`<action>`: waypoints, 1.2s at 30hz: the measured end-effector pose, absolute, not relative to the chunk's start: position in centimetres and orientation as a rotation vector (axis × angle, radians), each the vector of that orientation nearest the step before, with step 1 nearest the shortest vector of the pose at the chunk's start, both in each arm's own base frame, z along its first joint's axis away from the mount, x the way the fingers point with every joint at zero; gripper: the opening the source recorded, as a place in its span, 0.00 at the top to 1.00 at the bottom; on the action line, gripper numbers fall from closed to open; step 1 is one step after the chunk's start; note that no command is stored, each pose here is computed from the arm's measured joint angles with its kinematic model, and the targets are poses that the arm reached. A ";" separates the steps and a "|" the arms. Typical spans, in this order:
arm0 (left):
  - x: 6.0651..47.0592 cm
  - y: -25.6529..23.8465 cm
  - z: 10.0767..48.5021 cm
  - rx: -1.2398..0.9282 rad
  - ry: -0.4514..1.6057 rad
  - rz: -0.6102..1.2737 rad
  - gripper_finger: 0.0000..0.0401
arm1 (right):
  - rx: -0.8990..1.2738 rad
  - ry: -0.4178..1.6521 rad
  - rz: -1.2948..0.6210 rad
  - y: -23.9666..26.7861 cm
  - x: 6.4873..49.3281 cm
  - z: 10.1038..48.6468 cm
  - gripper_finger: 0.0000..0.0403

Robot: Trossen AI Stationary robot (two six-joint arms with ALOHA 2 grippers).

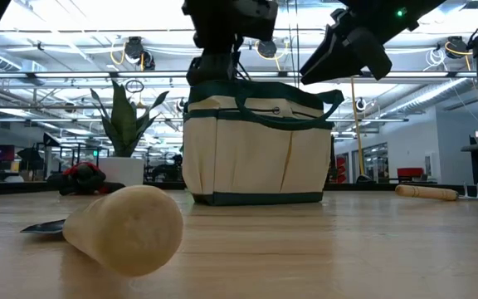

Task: Pick & Place Garden tools in Gardening bag
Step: Put the light brown hand rake into the gardening bag

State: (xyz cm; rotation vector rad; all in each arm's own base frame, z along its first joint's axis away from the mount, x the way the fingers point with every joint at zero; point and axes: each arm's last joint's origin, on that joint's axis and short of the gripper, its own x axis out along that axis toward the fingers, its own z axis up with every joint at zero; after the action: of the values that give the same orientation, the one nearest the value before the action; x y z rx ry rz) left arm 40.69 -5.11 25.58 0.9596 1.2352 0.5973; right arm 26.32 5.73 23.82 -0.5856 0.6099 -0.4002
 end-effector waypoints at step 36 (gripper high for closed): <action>40.6 -3.5 24.8 0.850 1.402 0.178 0.69 | -0.580 0.607 -0.399 5.7 26.4 23.8 0.60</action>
State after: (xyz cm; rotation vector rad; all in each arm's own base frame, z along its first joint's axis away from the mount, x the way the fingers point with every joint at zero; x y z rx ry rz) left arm 40.65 -3.55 24.75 0.8500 1.4018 0.1782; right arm 26.35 5.73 23.81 -0.5796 0.6068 -0.3993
